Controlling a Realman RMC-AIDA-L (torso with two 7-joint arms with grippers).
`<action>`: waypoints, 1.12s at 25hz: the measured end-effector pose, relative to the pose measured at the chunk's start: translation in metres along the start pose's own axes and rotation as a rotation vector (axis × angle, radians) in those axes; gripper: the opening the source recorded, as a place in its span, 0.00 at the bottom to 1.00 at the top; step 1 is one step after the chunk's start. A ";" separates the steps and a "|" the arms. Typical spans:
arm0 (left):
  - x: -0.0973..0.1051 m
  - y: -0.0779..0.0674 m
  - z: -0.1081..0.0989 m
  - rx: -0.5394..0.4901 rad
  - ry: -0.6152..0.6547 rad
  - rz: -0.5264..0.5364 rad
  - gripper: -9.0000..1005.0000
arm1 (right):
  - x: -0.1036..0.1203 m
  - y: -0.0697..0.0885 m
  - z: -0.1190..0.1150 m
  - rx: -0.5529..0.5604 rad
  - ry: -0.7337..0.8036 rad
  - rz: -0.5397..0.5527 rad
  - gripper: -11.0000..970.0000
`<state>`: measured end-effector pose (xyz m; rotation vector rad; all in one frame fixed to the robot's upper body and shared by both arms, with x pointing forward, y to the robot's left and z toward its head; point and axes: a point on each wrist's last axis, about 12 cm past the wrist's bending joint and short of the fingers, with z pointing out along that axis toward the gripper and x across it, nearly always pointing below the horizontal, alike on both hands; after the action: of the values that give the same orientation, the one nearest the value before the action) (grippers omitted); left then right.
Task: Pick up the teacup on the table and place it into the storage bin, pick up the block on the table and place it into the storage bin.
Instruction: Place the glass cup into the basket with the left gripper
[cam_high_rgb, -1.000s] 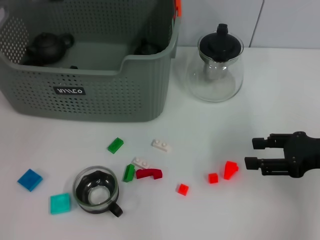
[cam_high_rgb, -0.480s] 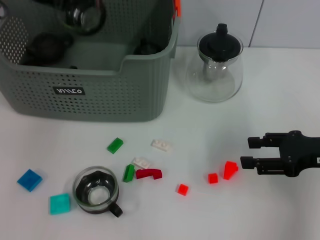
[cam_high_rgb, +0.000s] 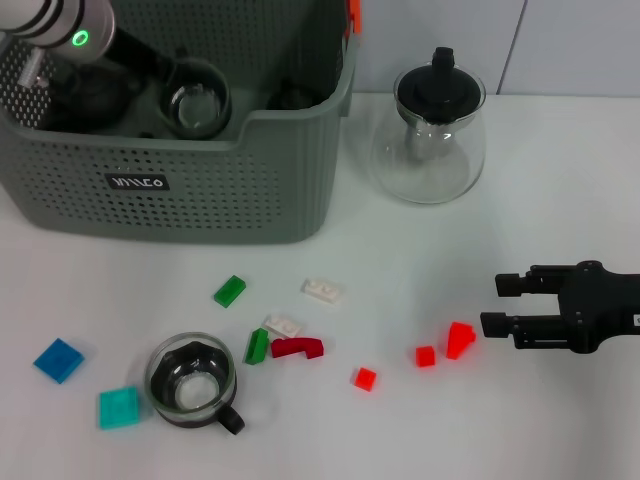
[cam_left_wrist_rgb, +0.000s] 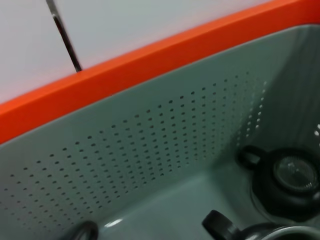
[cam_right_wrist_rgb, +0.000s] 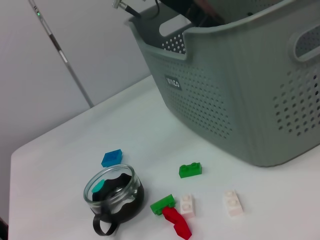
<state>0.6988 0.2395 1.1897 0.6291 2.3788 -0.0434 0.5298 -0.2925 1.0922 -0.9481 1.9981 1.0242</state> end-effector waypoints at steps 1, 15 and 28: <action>0.000 0.001 -0.001 -0.002 -0.006 -0.007 0.16 | 0.000 0.000 0.000 0.000 0.000 0.000 0.76; 0.067 0.032 -0.095 0.635 -0.651 -0.253 0.39 | 0.002 0.000 0.000 0.001 0.000 0.006 0.76; 0.163 -0.002 -0.127 0.799 -0.405 0.128 0.63 | -0.001 -0.001 0.001 -0.003 0.001 0.007 0.76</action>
<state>0.5132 0.3319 1.1877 1.0146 1.8655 -1.0010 0.5310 -0.2920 1.0926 -0.9439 2.0023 1.0314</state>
